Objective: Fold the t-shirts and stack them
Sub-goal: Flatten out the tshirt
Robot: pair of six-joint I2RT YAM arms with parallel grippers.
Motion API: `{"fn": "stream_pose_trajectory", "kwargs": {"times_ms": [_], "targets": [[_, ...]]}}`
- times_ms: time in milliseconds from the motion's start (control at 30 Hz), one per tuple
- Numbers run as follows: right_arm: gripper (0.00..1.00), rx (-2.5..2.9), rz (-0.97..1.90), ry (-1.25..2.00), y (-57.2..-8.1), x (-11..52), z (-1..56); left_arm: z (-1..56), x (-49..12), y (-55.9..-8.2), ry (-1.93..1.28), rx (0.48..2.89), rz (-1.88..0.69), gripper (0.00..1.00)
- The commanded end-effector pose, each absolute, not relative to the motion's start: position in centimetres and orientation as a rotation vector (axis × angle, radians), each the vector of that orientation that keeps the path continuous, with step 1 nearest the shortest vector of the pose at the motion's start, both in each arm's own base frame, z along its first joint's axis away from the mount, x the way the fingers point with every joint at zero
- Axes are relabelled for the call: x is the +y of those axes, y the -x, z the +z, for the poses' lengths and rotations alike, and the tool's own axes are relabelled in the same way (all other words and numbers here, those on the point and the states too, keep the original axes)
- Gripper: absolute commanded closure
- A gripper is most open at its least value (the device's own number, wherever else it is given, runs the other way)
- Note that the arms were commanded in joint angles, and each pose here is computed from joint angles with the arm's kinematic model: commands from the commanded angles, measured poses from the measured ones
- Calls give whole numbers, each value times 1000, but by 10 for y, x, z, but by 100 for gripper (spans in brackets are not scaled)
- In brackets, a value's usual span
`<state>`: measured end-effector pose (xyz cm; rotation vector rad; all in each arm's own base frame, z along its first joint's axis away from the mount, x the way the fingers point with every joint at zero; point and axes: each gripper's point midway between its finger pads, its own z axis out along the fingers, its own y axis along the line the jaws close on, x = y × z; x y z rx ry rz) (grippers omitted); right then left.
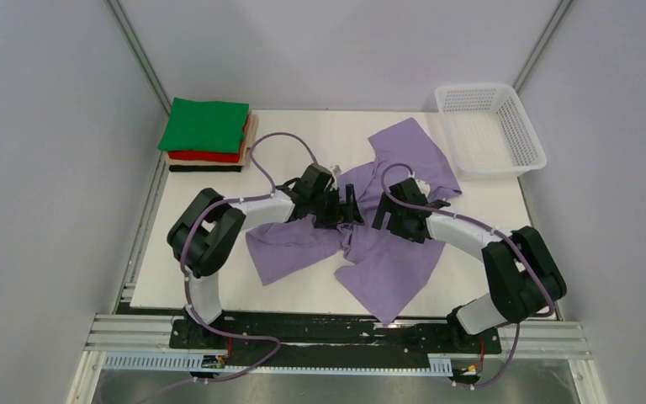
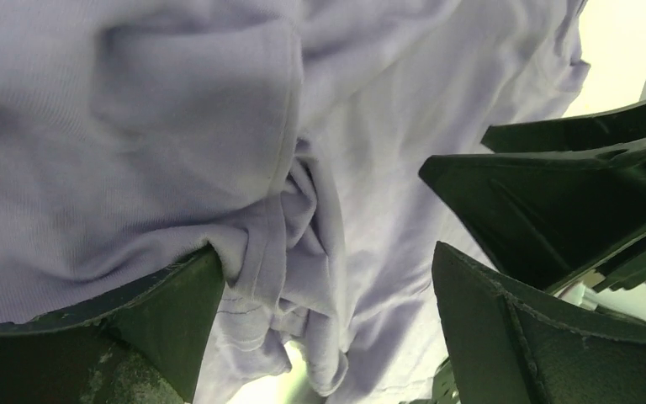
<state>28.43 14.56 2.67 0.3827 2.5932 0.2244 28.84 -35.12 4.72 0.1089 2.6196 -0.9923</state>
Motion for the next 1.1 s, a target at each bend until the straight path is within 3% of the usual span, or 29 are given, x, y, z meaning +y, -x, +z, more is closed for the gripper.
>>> {"fn": "stream_pose_trajectory", "kwargs": {"times_ms": [0,133,300,500,733,1067], "targets": [[0,2594,97,-510,-302,117,7,12,-352,-307,-96,2667,-866,0],[0,2578,64,-563,-321,99,6,31,-354,-318,-133,2634,-846,0],[0,2480,130,-503,-339,104,46,73,-317,-302,-140,2573,-725,0],[0,2366,292,-470,-318,109,92,107,-243,-251,-46,2552,-521,0],[0,2343,370,-484,-279,103,89,84,-118,-176,280,2644,-37,0],[0,2344,382,-471,-271,103,89,65,-80,-179,633,2456,-165,0]]}}
